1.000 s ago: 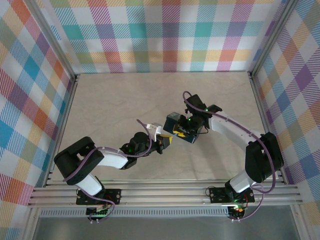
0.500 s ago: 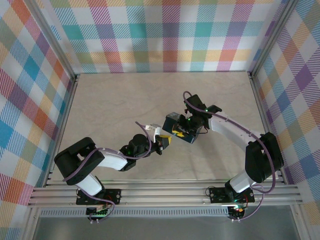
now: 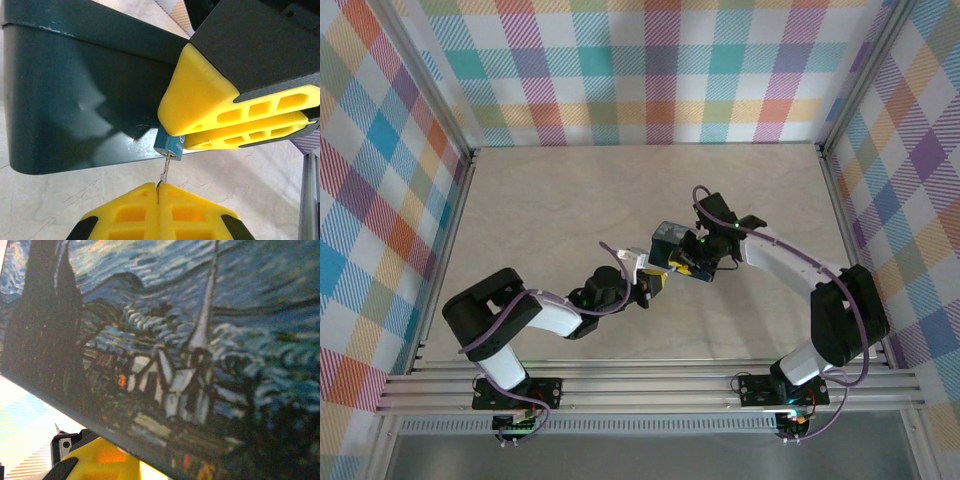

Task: Unlock a padlock with a key

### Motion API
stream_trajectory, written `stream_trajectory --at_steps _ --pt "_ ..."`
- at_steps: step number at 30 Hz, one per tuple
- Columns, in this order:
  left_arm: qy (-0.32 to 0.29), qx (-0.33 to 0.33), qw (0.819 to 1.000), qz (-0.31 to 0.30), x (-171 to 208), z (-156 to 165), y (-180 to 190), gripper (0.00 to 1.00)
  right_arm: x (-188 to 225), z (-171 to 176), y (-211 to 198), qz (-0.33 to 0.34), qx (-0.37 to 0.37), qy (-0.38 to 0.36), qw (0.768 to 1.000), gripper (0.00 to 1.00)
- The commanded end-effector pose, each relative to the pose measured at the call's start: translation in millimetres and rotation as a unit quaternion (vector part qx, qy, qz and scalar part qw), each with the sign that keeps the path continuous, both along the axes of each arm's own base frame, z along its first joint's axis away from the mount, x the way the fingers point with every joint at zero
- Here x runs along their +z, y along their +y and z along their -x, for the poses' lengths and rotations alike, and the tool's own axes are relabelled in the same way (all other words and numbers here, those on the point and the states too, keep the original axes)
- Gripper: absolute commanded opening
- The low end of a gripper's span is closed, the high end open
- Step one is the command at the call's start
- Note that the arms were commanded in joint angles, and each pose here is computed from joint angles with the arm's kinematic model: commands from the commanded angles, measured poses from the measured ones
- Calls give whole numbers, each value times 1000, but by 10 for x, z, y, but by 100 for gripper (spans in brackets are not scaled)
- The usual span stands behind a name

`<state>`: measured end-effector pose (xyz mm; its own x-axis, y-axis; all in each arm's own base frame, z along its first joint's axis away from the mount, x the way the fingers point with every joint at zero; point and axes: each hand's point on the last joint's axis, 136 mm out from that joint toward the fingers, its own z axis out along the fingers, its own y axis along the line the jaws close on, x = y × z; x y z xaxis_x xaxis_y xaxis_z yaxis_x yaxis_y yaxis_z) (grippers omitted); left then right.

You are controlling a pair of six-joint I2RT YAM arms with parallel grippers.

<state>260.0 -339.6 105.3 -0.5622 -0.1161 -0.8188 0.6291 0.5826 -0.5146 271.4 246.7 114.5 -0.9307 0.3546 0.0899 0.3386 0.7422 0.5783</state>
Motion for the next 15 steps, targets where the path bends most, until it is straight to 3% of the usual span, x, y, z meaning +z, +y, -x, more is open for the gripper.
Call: stream_trajectory --at_steps 1,10,15 --pt "-60 -26 995 70 501 -20 -236 0 96 39 125 -39 1 3 999 0" --pt "-67 -30 993 91 636 -111 -256 0 91 49 188 -62 -3 13 998 0" --pt "-47 -40 989 135 700 -137 -294 0 98 49 158 -49 3 8 999 0"
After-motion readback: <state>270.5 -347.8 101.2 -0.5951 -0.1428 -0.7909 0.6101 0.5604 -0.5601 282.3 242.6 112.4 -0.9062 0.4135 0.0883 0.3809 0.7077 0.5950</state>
